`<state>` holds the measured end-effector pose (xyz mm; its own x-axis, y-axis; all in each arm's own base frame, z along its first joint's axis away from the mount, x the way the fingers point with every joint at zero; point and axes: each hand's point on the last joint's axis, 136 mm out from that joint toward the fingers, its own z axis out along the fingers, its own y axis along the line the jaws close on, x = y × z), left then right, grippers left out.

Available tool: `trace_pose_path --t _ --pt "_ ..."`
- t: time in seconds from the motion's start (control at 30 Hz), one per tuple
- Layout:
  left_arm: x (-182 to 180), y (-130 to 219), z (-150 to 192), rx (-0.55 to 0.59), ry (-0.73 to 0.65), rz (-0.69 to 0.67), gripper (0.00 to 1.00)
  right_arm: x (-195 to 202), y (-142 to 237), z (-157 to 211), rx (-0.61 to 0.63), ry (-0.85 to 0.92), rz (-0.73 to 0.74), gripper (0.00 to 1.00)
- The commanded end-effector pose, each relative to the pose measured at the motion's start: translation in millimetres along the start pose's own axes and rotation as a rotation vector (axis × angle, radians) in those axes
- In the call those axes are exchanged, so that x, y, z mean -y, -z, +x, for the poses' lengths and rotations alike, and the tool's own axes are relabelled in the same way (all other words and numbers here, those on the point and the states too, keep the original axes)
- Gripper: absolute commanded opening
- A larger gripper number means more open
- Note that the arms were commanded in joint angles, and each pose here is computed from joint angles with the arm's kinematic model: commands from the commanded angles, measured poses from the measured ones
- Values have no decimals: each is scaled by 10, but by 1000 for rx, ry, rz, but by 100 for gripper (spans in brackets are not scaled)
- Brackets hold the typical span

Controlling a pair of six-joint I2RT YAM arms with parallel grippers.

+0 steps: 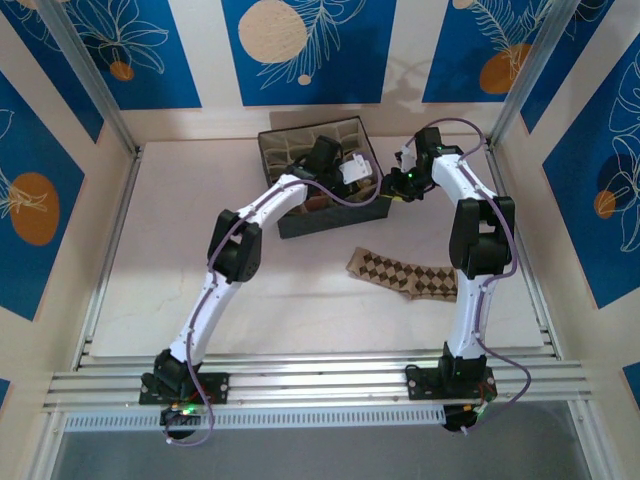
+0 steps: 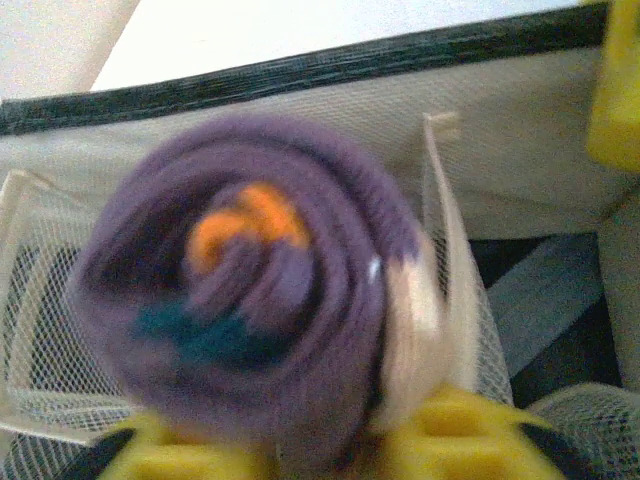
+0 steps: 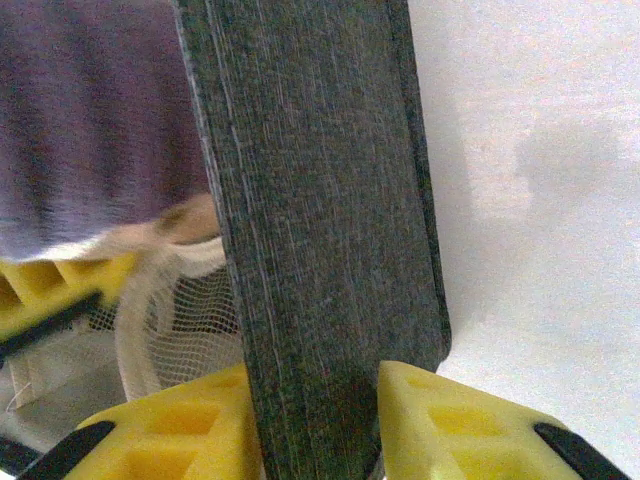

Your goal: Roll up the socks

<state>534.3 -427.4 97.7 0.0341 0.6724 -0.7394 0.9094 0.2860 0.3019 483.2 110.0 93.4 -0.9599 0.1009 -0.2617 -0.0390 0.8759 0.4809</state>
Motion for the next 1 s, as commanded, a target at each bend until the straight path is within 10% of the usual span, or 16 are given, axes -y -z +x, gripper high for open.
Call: trace_pose_path --t 0.0,0.67,0.97 --pt "-1 69 -149 17 2 0 46 -124 113 14 5 15 -24 37" --pt "-344 1196 -954 254 61 -86 66 205 738 502 33 -156 84 42" --pt "277 1515 -756 232 183 99 35 497 710 1271 17 -374 105 38"
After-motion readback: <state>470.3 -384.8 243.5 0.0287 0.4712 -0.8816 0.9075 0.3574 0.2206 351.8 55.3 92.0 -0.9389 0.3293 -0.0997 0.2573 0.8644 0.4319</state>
